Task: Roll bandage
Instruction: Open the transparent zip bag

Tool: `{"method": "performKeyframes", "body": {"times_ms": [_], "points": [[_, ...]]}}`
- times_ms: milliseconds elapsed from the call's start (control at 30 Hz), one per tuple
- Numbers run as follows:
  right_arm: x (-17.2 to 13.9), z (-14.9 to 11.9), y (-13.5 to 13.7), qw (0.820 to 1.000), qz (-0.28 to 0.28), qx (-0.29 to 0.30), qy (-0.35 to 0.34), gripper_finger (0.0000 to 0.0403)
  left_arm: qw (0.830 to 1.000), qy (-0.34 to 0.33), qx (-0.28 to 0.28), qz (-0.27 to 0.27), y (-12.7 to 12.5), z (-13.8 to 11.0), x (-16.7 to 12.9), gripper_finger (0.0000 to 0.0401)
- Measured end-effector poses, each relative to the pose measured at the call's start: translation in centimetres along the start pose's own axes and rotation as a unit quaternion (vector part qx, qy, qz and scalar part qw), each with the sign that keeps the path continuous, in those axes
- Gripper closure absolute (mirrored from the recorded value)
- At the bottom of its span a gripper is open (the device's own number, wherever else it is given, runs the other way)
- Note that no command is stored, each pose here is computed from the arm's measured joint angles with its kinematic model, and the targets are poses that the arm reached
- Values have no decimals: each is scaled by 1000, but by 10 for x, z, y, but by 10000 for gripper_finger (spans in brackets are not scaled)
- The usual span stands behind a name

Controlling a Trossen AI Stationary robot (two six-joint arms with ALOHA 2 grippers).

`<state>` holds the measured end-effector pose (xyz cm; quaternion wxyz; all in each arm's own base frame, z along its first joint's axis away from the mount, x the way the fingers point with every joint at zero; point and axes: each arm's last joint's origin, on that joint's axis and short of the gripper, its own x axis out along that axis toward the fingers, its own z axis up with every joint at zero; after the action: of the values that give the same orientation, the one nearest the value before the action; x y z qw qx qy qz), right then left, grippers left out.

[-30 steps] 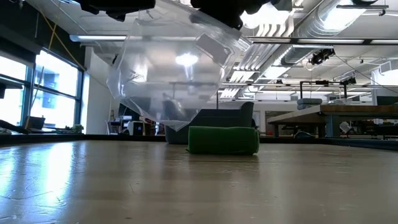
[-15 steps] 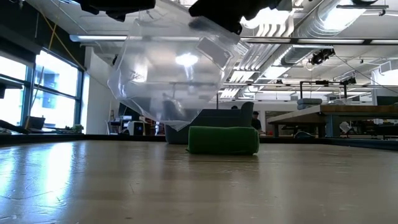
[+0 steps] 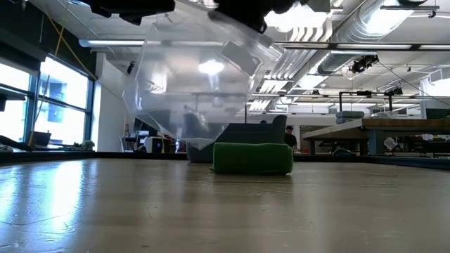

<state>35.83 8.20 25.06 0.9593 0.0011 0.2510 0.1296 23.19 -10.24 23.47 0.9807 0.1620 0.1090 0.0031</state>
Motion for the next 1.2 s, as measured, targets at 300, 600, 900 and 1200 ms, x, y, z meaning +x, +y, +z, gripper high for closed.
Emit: {"method": "performKeyframes", "body": {"times_ms": [300,600,900,1200], "points": [[-11,14,-3,998,-66,-9,-2,274,1000,4,2,-2,-1,-1,0,401],[-11,8,-4,997,-73,2,29,274,1000,5,3,-2,-1,-1,0,401],[7,-6,-5,997,-59,0,59,274,1000,1,1,-1,-1,0,0,401],[16,-16,-4,995,-53,-24,85,327,1000,0,-26,13,5,0,2,397]]}}
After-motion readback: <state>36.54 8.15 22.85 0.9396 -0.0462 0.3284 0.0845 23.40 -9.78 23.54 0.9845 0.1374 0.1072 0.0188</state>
